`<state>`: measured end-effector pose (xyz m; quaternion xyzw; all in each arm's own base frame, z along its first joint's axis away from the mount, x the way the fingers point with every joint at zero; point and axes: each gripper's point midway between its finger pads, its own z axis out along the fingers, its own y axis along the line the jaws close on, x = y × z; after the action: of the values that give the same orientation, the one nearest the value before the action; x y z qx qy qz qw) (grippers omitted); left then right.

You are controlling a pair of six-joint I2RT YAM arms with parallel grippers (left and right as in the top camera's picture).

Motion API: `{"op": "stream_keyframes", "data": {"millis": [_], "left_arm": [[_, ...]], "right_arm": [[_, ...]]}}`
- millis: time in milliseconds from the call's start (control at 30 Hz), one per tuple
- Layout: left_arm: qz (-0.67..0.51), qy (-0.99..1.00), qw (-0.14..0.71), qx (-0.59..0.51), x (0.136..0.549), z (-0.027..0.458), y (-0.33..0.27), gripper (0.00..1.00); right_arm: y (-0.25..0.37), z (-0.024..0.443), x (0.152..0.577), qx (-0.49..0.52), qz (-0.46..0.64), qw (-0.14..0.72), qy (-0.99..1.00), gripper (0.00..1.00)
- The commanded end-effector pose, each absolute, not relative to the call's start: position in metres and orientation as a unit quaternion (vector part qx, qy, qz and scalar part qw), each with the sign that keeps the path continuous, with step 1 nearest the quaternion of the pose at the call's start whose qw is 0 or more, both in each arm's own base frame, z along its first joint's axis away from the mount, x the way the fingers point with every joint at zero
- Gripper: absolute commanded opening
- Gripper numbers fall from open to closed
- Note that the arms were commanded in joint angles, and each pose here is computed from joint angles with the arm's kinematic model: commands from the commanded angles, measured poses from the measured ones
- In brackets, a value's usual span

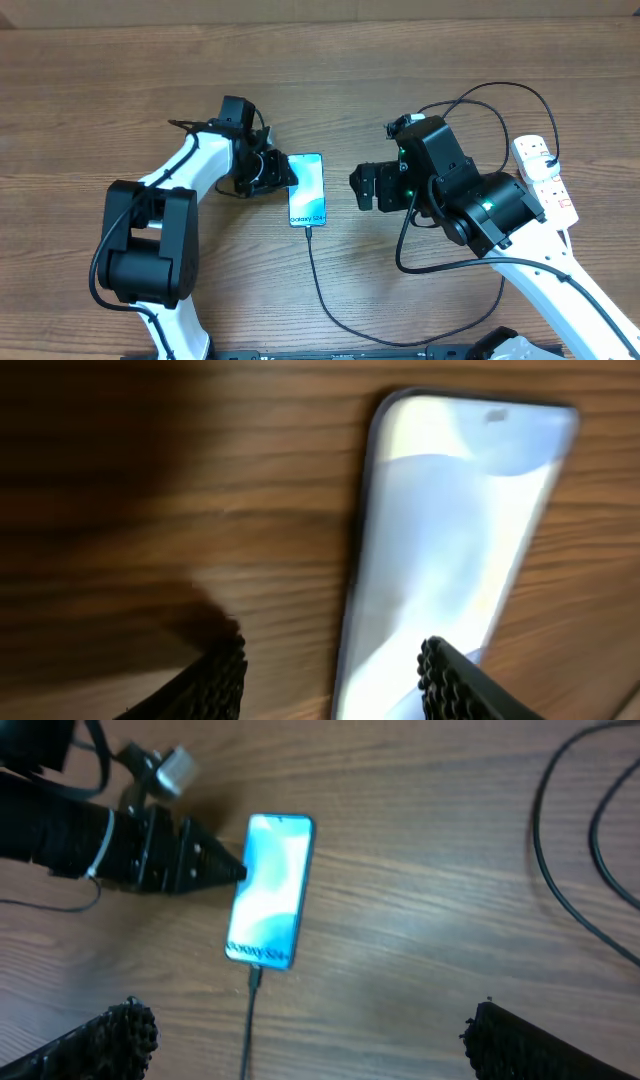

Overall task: Plug charger to phone and switch on socket
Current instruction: 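Open the left gripper and lift both arms away from the phone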

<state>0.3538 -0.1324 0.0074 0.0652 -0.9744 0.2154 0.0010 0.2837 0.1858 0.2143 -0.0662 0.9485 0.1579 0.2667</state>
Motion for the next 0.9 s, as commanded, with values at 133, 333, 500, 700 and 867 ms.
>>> {"op": "stream_keyframes", "data": {"millis": [133,333,500,700,867], "left_arm": [[0.139,-0.988,-0.069,0.027,0.404,0.086,-0.101,0.63],[0.130,-0.969,-0.210,0.002,0.410,0.215,-0.103,0.66],[0.094,-0.944,-0.317,-0.013,0.368,0.300,-0.096,0.70],[0.038,-0.921,-0.387,0.001,0.302,0.355,-0.078,0.82],[0.019,-0.904,-0.423,0.058,0.257,0.375,-0.052,0.84]], "right_arm": [[0.192,0.230,0.296,-0.062,0.175,0.297,0.936,0.49],[0.175,0.214,0.282,-0.011,0.146,0.256,0.955,0.04],[0.100,0.193,0.264,0.210,0.021,0.219,0.953,0.04],[0.004,0.187,0.233,0.461,-0.101,0.190,0.861,0.04],[-0.052,0.181,0.249,0.549,-0.101,0.206,0.804,0.04]]}}
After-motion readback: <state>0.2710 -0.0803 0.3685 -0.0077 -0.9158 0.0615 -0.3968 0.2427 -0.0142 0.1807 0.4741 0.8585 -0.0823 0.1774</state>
